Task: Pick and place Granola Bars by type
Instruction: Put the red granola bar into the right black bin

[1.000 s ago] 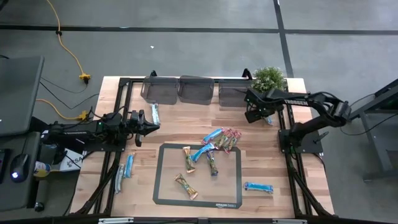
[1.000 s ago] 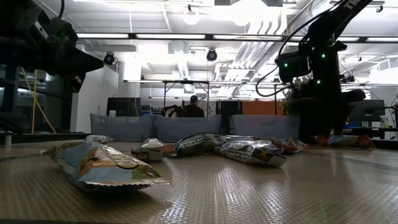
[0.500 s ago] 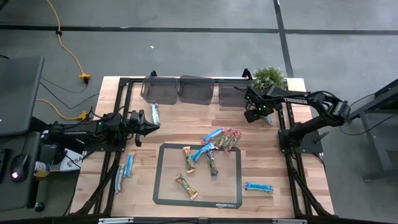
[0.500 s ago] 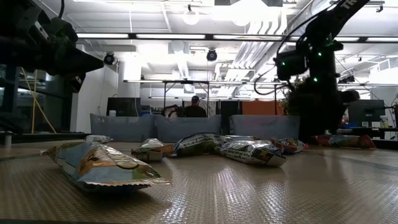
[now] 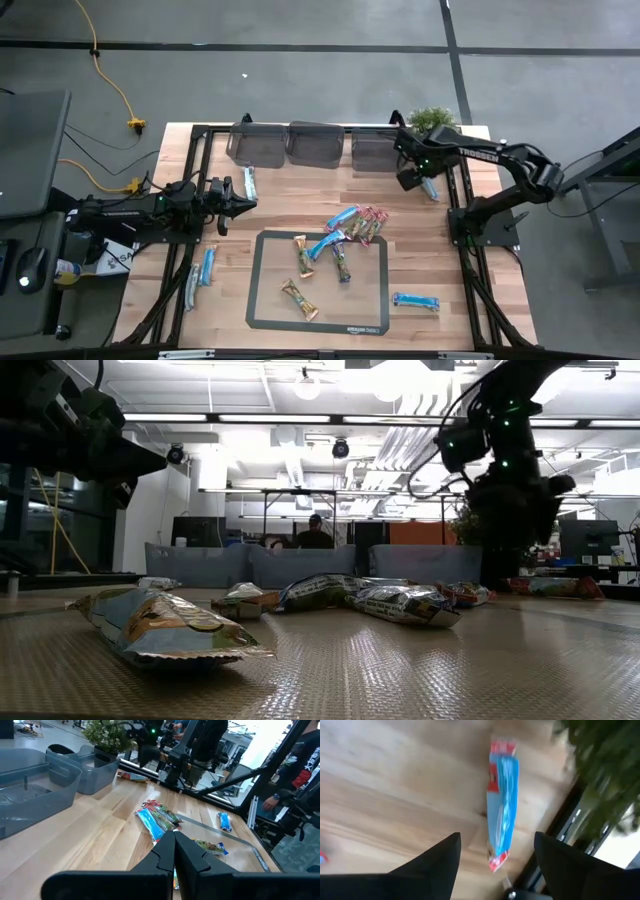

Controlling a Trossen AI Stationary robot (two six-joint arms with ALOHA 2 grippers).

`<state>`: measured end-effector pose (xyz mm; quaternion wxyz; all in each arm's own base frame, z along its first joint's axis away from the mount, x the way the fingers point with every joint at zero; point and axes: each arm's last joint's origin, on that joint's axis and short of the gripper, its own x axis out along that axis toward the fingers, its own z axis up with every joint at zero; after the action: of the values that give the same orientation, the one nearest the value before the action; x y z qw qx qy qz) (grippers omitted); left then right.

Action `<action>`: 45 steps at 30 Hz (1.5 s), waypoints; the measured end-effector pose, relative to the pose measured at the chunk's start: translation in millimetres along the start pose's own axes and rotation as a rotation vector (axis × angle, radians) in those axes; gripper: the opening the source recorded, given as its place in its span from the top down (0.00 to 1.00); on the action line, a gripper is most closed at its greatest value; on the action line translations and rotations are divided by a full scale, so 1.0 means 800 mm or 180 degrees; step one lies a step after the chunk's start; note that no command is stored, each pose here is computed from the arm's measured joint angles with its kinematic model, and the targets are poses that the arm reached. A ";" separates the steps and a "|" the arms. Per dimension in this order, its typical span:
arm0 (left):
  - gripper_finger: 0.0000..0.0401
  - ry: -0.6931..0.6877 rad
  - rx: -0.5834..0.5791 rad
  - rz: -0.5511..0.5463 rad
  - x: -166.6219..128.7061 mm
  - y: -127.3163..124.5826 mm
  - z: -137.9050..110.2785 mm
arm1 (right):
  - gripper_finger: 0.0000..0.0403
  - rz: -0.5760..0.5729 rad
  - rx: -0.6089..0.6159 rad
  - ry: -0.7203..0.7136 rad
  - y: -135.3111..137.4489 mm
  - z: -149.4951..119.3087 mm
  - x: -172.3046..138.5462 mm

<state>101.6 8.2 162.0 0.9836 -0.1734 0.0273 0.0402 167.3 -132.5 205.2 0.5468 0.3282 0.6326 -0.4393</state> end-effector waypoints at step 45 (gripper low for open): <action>1.00 0.0000 0.0001 0.0001 0.000 0.000 0.000 | 0.54 0.0288 0.0394 0.0578 -0.003 -0.004 0.101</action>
<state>101.6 8.2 162.0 0.9837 -0.1733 0.0273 0.0403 148.5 -135.7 126.2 0.4853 0.4280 0.6357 -0.4209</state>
